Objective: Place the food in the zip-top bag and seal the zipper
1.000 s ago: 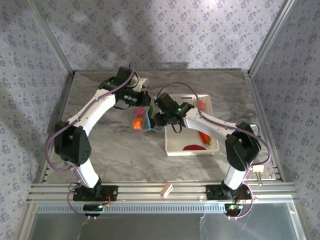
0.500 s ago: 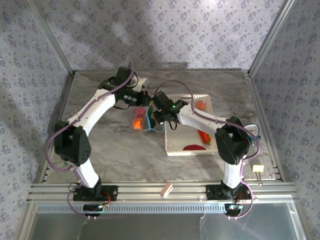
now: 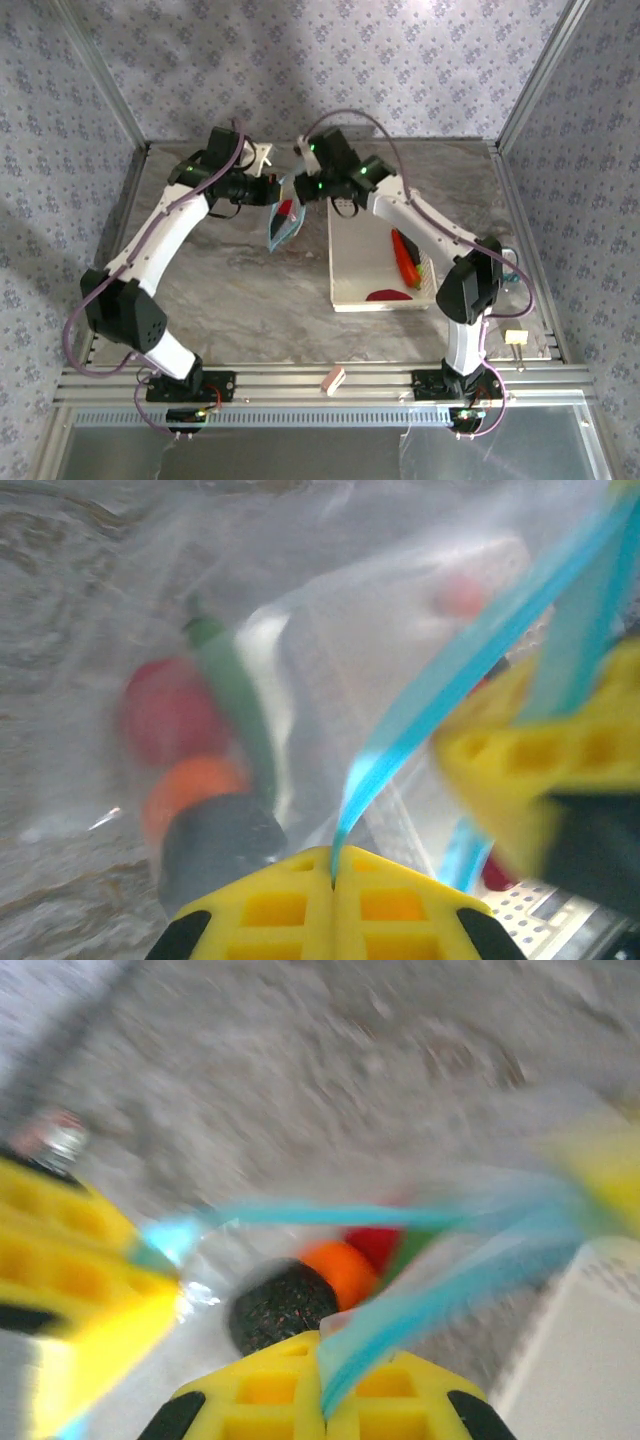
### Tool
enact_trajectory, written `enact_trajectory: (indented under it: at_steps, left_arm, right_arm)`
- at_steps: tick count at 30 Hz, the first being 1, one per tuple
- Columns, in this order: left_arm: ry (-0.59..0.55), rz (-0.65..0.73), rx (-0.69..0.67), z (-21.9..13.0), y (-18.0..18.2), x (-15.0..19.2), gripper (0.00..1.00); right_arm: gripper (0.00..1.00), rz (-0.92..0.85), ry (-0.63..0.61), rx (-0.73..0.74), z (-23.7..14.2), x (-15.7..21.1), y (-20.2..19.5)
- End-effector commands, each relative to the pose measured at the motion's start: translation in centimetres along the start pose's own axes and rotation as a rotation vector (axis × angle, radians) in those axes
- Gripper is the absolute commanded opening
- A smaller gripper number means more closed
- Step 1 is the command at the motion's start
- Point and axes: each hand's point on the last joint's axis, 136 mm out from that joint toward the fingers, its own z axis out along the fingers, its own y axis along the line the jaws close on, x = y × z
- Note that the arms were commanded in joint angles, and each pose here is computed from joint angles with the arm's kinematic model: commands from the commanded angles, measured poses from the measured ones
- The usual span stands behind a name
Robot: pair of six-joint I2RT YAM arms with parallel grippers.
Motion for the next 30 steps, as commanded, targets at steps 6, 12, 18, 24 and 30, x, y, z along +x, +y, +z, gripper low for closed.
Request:
enact_trajectory:
  at_steps: [6,12,18,24,30]
  left_arm:
    - [-0.098,0.055,-0.127,-8.3,-0.7,-0.7,0.00]
    - [-0.074,0.023,-0.082,-7.4,-1.0,0.8,0.00]
    - [-0.021,-0.002,-0.014,-3.2,-1.6,1.3,0.00]
    - [-0.038,0.017,0.004,-0.6,-2.4,-0.9,0.00]
    - [-0.096,0.044,0.014,-0.4,-3.4,-4.1,0.00]
  right_arm:
    - [0.00,0.053,0.068,-0.408,-3.4,-4.5,4.9]
    - [0.00,0.098,0.172,-0.382,-3.5,-0.9,2.5]
    - [0.01,0.158,0.276,-0.367,-2.2,3.4,-0.4]
    - [0.03,0.198,0.288,-0.287,-1.9,4.7,-3.7]
    - [0.04,0.217,0.201,-0.249,-3.1,2.2,-6.0]
